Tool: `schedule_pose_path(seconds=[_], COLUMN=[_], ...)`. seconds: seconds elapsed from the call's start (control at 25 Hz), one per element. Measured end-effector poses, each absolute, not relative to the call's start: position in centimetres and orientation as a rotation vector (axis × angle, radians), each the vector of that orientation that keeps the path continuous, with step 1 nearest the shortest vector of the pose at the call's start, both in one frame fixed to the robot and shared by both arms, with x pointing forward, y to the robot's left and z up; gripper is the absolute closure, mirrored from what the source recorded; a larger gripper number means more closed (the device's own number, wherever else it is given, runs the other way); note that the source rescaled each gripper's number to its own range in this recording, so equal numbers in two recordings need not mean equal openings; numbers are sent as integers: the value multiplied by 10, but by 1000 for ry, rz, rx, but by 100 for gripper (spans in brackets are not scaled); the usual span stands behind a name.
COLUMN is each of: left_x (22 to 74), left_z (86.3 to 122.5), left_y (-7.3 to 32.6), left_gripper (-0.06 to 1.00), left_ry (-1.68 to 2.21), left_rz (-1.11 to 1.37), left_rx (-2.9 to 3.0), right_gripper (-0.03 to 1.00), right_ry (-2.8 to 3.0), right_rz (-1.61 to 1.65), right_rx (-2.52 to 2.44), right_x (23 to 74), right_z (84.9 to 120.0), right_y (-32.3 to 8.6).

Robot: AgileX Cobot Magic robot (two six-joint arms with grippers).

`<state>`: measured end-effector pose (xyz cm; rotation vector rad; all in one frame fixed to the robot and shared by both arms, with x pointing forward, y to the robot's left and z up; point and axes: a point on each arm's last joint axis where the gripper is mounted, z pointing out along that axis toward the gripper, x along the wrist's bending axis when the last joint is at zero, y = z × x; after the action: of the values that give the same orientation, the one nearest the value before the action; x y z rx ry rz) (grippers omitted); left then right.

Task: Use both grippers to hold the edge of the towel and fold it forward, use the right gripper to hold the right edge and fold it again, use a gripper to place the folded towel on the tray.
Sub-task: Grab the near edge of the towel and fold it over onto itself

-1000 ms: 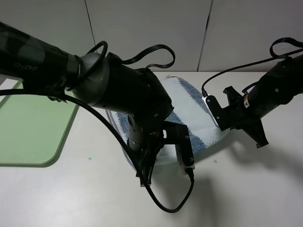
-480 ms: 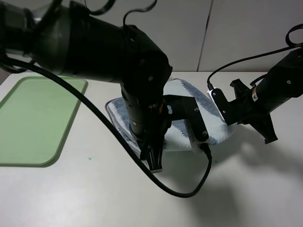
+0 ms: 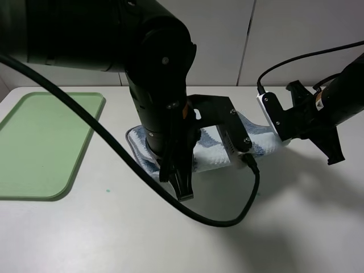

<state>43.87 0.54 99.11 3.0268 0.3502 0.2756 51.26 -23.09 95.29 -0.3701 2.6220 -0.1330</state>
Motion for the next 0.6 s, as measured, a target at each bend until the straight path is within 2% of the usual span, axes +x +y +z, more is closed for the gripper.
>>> schedule_pose_path(seconds=[0.6], left_x=[430], left_z=[992], left_y=[2], left_gripper=[94], left_ry=[457], left_rz=[147], left_rx=[3004], right_gripper=[97], right_ry=[2647], right_rz=[-181], right_rx=[-326], right_x=[499], right_z=[972], right_y=[-238])
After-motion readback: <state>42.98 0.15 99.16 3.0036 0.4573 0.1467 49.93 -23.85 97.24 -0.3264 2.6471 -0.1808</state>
